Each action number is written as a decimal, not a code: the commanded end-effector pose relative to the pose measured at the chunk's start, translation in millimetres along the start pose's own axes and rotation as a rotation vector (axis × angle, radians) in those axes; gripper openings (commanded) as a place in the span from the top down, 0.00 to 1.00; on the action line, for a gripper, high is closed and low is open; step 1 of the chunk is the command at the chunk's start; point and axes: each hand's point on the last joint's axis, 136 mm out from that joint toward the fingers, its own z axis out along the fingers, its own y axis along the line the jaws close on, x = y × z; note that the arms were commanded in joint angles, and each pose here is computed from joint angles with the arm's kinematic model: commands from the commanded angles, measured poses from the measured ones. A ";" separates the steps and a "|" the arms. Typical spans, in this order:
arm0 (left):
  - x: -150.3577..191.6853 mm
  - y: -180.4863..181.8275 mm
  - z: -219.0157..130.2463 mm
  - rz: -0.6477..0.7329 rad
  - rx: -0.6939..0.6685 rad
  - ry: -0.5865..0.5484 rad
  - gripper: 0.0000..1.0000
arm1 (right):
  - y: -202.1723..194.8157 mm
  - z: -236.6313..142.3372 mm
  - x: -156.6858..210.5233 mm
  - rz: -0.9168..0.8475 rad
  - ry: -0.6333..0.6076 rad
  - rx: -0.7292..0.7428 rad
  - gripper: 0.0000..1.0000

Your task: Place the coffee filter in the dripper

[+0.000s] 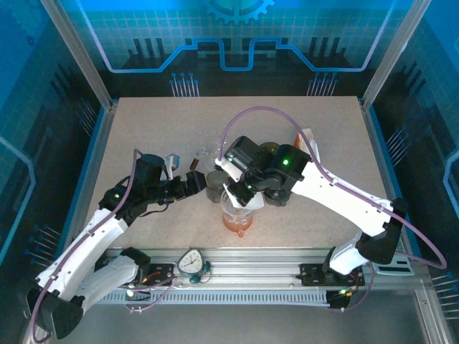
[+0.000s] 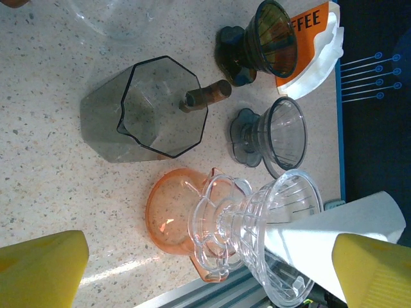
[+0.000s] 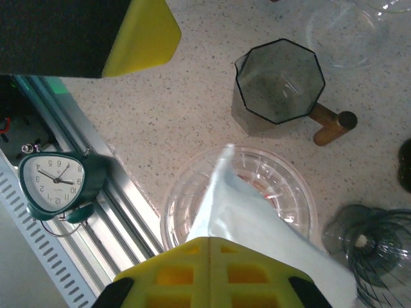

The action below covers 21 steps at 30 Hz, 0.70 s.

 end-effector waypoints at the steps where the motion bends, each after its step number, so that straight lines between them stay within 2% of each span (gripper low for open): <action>1: -1.2 -7.6 -5.9 0.011 0.032 -0.003 0.01 | 9.0 13.6 -3.5 -0.016 -0.012 -0.032 1.00; 10: 0.3 -6.4 -2.7 -0.011 0.036 0.006 0.01 | 7.4 41.7 3.8 0.005 0.001 -0.045 1.00; 11: 0.5 -6.2 -2.3 -0.012 0.036 0.007 0.01 | 8.0 42.0 3.4 0.004 -0.004 -0.049 0.96; 15: 0.6 -6.9 -1.8 -0.018 0.040 0.010 0.01 | 5.5 28.2 -7.1 0.008 -0.093 -0.043 0.59; 16: 1.0 -7.4 -1.6 -0.019 0.042 0.013 0.01 | 4.9 22.6 -10.6 0.012 -0.122 -0.045 0.52; 19: 0.9 -10.4 -1.3 -0.020 0.053 0.019 0.01 | 0.3 10.3 -17.0 0.040 -0.180 -0.050 0.42; 21: -0.1 -14.2 -1.6 -0.021 0.069 0.019 0.02 | -8.2 2.7 -21.0 0.082 -0.227 -0.048 0.39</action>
